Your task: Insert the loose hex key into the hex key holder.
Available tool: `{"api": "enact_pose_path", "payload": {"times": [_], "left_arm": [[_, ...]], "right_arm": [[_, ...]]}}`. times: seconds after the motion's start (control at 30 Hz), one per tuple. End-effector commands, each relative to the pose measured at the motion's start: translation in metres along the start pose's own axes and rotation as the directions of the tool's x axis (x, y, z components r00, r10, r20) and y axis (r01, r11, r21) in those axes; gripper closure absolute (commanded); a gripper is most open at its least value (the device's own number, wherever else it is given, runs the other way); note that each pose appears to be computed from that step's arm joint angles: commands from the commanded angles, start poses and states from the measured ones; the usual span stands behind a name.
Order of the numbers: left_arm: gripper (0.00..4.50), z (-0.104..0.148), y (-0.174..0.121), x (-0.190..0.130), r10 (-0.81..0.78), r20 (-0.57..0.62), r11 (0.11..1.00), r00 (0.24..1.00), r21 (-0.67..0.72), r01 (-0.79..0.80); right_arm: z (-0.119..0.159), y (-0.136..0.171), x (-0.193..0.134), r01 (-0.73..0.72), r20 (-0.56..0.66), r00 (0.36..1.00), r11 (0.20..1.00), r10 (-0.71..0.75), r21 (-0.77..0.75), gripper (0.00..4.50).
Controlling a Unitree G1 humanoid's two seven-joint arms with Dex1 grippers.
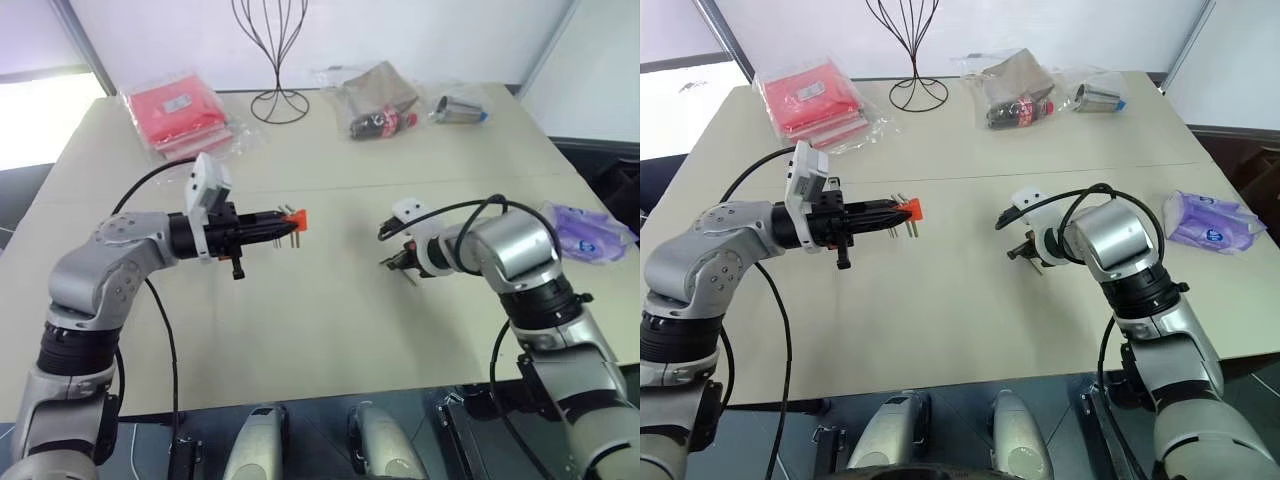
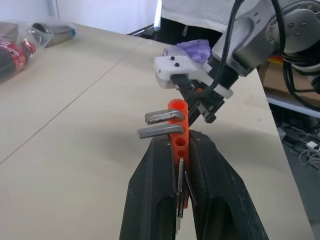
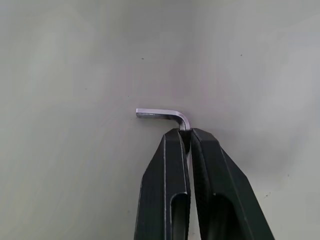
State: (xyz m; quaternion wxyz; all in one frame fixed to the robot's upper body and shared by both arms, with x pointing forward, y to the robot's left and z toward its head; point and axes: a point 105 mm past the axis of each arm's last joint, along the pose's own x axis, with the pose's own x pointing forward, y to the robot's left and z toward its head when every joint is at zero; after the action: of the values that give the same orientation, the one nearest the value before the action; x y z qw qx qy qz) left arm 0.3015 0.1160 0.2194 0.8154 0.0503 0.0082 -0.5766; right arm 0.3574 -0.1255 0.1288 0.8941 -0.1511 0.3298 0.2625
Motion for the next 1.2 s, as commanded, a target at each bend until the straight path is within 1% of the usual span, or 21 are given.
{"api": "enact_pose_path", "payload": {"times": [0.03, 0.13, 0.23, 0.3, 0.37, 0.4, 0.53, 0.6, 0.67, 0.77, 0.87, 1.07, 1.2], "left_arm": [[4.50, 0.007, -0.004, 0.000, -0.013, 0.019, 0.999, 1.000, 0.035, 0.013], [4.50, 0.007, -0.005, 0.002, -0.015, 0.020, 0.999, 1.000, 0.030, 0.015], [4.50, 0.008, -0.004, 0.001, -0.018, 0.019, 0.999, 1.000, 0.028, 0.017], [4.50, 0.007, -0.003, 0.000, -0.014, 0.013, 0.999, 1.000, 0.029, 0.014], [4.50, 0.008, -0.002, -0.001, -0.007, 0.010, 1.000, 1.000, 0.031, 0.006], [4.50, 0.009, -0.001, -0.001, -0.004, 0.012, 1.000, 1.000, 0.031, 0.003], [4.50, 0.016, 0.008, -0.002, 0.028, 0.016, 0.998, 0.999, 0.048, -0.029], [4.50, 0.020, 0.011, 0.000, 0.034, 0.025, 0.998, 0.999, 0.050, -0.035], [4.50, 0.024, 0.015, 0.006, 0.042, 0.039, 0.998, 0.998, 0.054, -0.044], [4.50, 0.027, 0.016, 0.005, 0.046, 0.046, 0.997, 0.998, 0.058, -0.049], [4.50, 0.027, 0.017, 0.006, 0.048, 0.048, 0.997, 0.998, 0.059, -0.050], [4.50, 0.030, 0.018, 0.008, 0.052, 0.060, 0.997, 0.997, 0.059, -0.055], [4.50, 0.032, 0.017, 0.012, 0.045, 0.073, 0.997, 0.996, 0.058, -0.050]], "right_arm": [[0.062, -0.005, -0.024, 0.116, 0.377, 0.924, 0.989, -0.071, -0.097, 4.39], [0.089, -0.008, -0.041, 0.159, 0.546, 0.833, 0.984, -0.093, -0.075, 4.39], [0.111, -0.005, -0.065, 0.206, 0.696, 0.713, 0.975, -0.089, -0.086, 4.39], [0.120, 0.003, -0.077, 0.225, 0.762, 0.644, 0.968, -0.060, -0.114, 4.39], [0.126, 0.012, -0.087, 0.213, 0.814, 0.580, 0.970, -0.031, -0.114, 4.39], [0.129, 0.017, -0.091, 0.189, 0.835, 0.549, 0.976, -0.016, -0.106, 4.39], [0.139, 0.049, -0.108, -0.031, 0.891, 0.431, 0.990, 0.141, -0.141, 4.39], [0.143, 0.062, -0.114, -0.186, 0.903, 0.373, 0.971, 0.213, -0.152, 4.39], [0.144, 0.070, -0.119, -0.324, 0.906, 0.313, 0.929, 0.284, -0.180, 4.39], [0.147, 0.082, -0.122, -0.384, 0.899, 0.275, 0.896, 0.340, -0.222, 4.39], [0.151, 0.083, -0.124, -0.412, 0.899, 0.255, 0.881, 0.355, -0.232, 4.39], [0.153, 0.088, -0.125, -0.409, 0.894, 0.258, 0.879, 0.368, -0.244, 4.39], [0.149, 0.090, -0.119, -0.410, 0.882, 0.286, 0.880, 0.374, -0.240, 4.39]]}}
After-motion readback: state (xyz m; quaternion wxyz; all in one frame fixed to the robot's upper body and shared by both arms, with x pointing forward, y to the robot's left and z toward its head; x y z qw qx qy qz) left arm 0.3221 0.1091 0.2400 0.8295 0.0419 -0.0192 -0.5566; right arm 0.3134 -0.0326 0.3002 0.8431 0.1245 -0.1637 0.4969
